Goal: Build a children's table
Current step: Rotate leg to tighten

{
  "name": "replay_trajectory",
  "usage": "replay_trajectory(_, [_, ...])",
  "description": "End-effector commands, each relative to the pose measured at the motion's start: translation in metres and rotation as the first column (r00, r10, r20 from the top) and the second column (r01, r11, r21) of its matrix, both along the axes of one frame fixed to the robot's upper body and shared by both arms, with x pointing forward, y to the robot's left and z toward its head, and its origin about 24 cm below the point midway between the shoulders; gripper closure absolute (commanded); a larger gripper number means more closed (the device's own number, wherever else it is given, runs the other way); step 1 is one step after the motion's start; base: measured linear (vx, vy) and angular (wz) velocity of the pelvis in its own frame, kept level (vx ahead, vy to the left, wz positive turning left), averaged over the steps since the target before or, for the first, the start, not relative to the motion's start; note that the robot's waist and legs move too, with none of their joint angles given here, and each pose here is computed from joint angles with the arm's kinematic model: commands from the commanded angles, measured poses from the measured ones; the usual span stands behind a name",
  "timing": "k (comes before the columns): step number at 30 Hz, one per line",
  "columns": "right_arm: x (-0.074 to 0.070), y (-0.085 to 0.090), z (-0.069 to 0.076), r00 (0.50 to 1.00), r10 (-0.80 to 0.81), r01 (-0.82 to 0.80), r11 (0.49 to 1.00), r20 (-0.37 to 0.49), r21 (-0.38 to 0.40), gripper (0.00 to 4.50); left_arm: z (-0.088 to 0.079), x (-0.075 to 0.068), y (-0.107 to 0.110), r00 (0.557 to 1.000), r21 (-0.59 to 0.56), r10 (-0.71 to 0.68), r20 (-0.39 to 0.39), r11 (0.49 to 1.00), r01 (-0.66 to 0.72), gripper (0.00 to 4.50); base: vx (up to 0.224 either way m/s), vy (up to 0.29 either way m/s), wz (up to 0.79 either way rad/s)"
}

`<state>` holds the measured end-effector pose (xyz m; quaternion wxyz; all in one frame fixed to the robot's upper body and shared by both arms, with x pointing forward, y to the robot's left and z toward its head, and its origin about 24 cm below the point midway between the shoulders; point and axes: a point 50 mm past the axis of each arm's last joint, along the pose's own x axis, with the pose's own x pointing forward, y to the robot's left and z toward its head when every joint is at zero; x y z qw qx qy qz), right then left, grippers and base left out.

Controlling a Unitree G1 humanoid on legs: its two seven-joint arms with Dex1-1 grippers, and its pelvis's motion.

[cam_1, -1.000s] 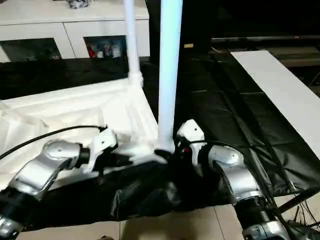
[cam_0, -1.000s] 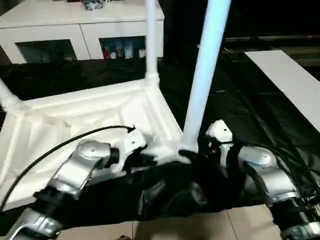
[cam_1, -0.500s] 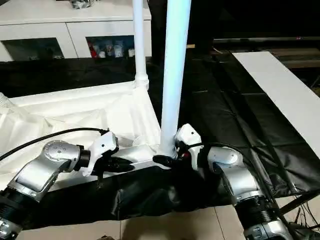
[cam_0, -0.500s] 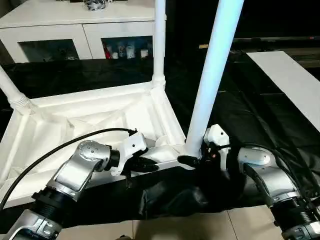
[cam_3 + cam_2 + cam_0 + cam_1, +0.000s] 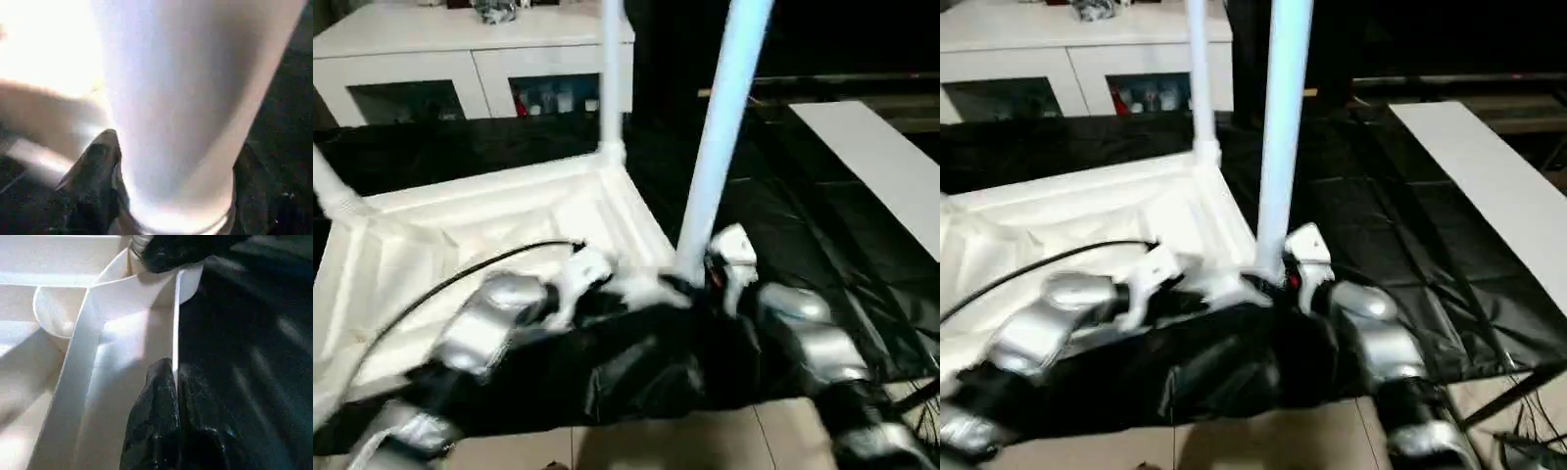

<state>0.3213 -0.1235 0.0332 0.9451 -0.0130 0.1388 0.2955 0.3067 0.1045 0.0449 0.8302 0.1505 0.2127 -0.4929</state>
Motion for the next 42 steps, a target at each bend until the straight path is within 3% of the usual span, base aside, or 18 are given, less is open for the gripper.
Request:
replay_trajectory(1, [0.004,0.011,-0.010,0.987,-0.140,0.143,0.989,-0.078,0.027,1.78,-0.001,0.010,-0.012,0.991,-0.003,0.133,0.021,0.991,-0.133,4.50,0.000,0.000,0.00])
replay_trajectory(3, [0.009,0.028,-0.016,0.960,-0.256,0.259,0.966,-0.114,0.011,1.78,-0.004,0.018,-0.030,0.972,0.003,0.232,0.047,0.973,-0.233,4.50,0.000,0.000,0.00])
replay_trajectory(5, [0.010,0.032,-0.016,0.955,-0.274,0.277,0.961,-0.112,0.012,1.78,-0.004,0.020,-0.034,0.967,0.005,0.246,0.062,0.969,-0.247,4.50,0.000,0.000,0.00])
replay_trajectory(9, [0.015,0.055,-0.005,0.980,-0.196,0.198,0.979,-0.042,0.048,1.78,-0.003,0.022,-0.047,0.973,-0.004,0.216,0.081,0.976,-0.216,4.50,0.000,0.000,0.00])
replay_trajectory(10, [0.015,0.056,-0.001,0.984,-0.176,0.177,0.982,-0.022,0.064,1.43,-0.002,0.021,-0.047,0.977,-0.009,0.199,0.078,0.980,-0.199,4.50,0.000,0.000,0.00])
replay_trajectory(14, [0.014,0.047,0.008,0.989,-0.138,0.133,0.988,0.056,0.082,1.06,-0.005,0.015,-0.038,0.990,0.010,0.128,0.054,0.992,-0.129,4.50,0.000,0.000,0.00])
replay_trajectory(16, [0.012,0.032,0.015,0.989,-0.113,0.104,0.990,0.096,0.094,0.98,-0.007,0.007,-0.028,0.998,0.016,0.064,0.015,0.998,-0.065,4.50,0.000,0.000,0.00])
replay_trajectory(17, [0.012,0.032,0.015,0.989,-0.113,0.104,0.990,0.096,0.094,0.73,-0.007,0.007,-0.028,0.998,0.016,0.064,0.015,0.998,-0.065,4.50,0.000,0.000,0.00])
replay_trajectory(20, [0.005,0.017,0.019,0.995,-0.008,-0.001,0.996,0.098,0.091,0.73,-0.007,-0.001,-0.015,1.000,0.026,-0.012,-0.014,1.000,0.013,4.50,0.000,0.000,0.00])
replay_trajectory(21, [-0.001,0.005,0.021,0.991,0.076,-0.084,0.994,0.108,0.069,0.73,-0.005,-0.006,-0.007,0.996,0.022,-0.085,-0.032,0.996,0.085,4.50,0.000,0.000,0.00])
replay_trajectory(23, [-0.005,-0.001,0.022,0.985,0.124,-0.131,0.990,0.118,0.050,0.73,-0.005,-0.010,-0.003,0.992,0.014,-0.115,-0.052,0.993,0.116,4.50,0.000,0.000,0.00])
replay_trajectory(25, [-0.018,-0.011,0.023,0.954,0.278,-0.280,0.960,0.114,0.002,0.73,-0.001,-0.017,0.007,0.978,0.007,-0.194,-0.083,0.981,0.195,4.50,0.000,0.000,0.00])
replay_trajectory(26, [-0.018,-0.011,0.023,0.954,0.278,-0.280,0.960,0.114,0.002,0.73,-0.001,-0.017,0.007,0.978,0.007,-0.194,-0.083,0.981,0.195,4.50,0.000,0.000,0.00])
replay_trajectory(27, [-0.033,-0.020,0.023,0.906,0.417,-0.417,0.909,0.074,-0.018,0.73,0.002,-0.025,0.017,0.956,0.010,-0.268,-0.123,0.963,0.271,4.50,0.000,0.000,0.00])
replay_trajectory(28, [-0.036,-0.023,0.023,0.890,0.452,-0.450,0.892,0.057,-0.032,0.73,0.004,-0.027,0.020,0.947,0.013,-0.289,-0.141,0.956,0.294,4.50,0.000,0.000,0.00])
replay_trajectory(35, [-0.039,-0.028,0.020,0.845,0.534,-0.531,0.841,0.003,-0.100,0.73,0.007,-0.033,0.028,0.932,0.010,-0.317,-0.175,0.946,0.324,4.50,0.000,0.000,0.00])
replay_trajectory(42, [-0.042,-0.029,0.017,0.827,0.562,-0.562,0.822,-0.031,-0.096,1.30,0.006,-0.034,0.033,0.939,0.020,-0.297,-0.175,0.952,0.305,4.50,0.000,0.000,0.00])
